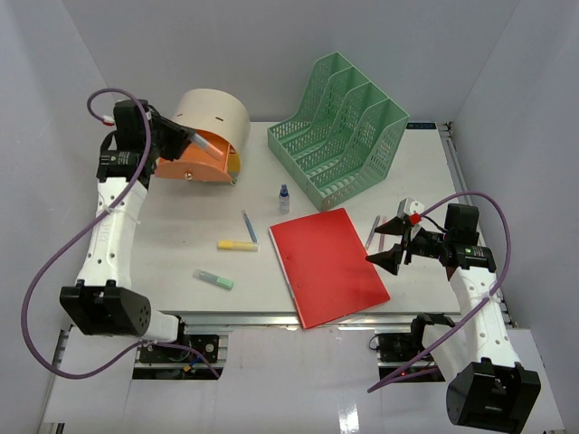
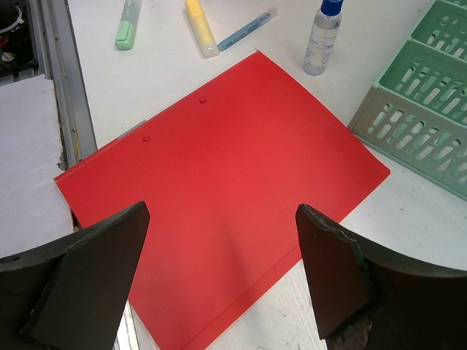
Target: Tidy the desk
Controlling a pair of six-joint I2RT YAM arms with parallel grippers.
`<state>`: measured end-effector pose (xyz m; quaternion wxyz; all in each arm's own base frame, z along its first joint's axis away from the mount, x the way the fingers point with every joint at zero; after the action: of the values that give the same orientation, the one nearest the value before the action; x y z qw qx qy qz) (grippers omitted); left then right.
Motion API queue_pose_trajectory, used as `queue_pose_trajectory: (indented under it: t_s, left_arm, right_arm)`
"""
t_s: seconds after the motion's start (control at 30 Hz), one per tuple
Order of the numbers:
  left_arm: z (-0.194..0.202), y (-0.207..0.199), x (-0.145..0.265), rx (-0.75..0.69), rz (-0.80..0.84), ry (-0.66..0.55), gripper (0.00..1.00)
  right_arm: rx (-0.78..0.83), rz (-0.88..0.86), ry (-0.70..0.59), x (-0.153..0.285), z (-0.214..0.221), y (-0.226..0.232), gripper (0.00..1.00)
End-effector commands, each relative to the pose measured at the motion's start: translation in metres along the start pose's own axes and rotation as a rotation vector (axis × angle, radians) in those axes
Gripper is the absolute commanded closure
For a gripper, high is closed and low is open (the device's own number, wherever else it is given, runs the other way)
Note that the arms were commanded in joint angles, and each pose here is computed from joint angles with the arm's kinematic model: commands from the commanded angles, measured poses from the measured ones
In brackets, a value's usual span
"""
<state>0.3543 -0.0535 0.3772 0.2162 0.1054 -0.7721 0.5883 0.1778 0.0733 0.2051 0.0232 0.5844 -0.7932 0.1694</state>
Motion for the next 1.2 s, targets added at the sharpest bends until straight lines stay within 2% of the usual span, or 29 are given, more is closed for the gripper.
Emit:
queue_pose_trajectory:
  t_s: [0.0, 0.1, 0.3, 0.37, 0.47, 0.6, 0.8, 1.03, 1.17]
  left_arm:
    - [-0.030, -0.009, -0.014, 0.138, -0.015, -0.033, 0.99]
    - [-0.043, -0.003, -0.028, 0.215, -0.033, -0.075, 0.99]
    - [-0.046, 0.010, -0.047, 0.232, -0.087, -0.096, 0.95]
    - [-0.046, 0.015, -0.051, 0.231, -0.103, -0.097, 0.89]
    - [-0.043, 0.021, -0.057, 0.220, -0.117, -0.076, 0.71]
    - [-0.041, 0.026, -0.058, 0.209, -0.125, -0.058, 0.53]
    - [-0.046, 0.014, -0.046, 0.169, -0.082, -0.081, 0.39]
    - [-0.053, -0.003, -0.032, 0.133, -0.012, -0.083, 0.34]
    - [-0.051, -0.031, 0.004, -0.026, 0.167, -0.070, 0.24]
  right_arm:
    - [-0.002, -0.005, -0.013, 0.001, -0.002, 0.001, 0.12]
    - [0.000, -0.003, -0.011, 0.001, -0.002, 0.001, 0.12]
    - [-0.001, -0.005, -0.013, 0.001, -0.002, 0.001, 0.12]
    - [-0.001, -0.005, -0.013, 0.001, -0.002, 0.001, 0.12]
    - [-0.004, -0.006, -0.014, 0.000, -0.002, 0.001, 0.12]
    - [-0.003, -0.007, -0.017, 0.000, -0.003, 0.001, 0.12]
    - [-0.010, -0.011, -0.018, 0.000, -0.002, 0.002, 0.12]
    - [-0.016, -0.007, -0.009, 0.000, 0.000, 0.001, 0.12]
    - [-0.016, -0.006, -0.006, 0.000, 0.001, 0.001, 0.12]
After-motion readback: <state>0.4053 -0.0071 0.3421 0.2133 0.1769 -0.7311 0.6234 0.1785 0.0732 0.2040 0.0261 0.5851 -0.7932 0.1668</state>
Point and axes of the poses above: each gripper's point midway between its finger pads, its own x axis back along the fingers, its own y axis along the line the jaws close on, z = x × y, the point moved 7 cm from there along x, back along the fingers, and after that the axes turned 14 degrees about x, right-handed, at the moved point
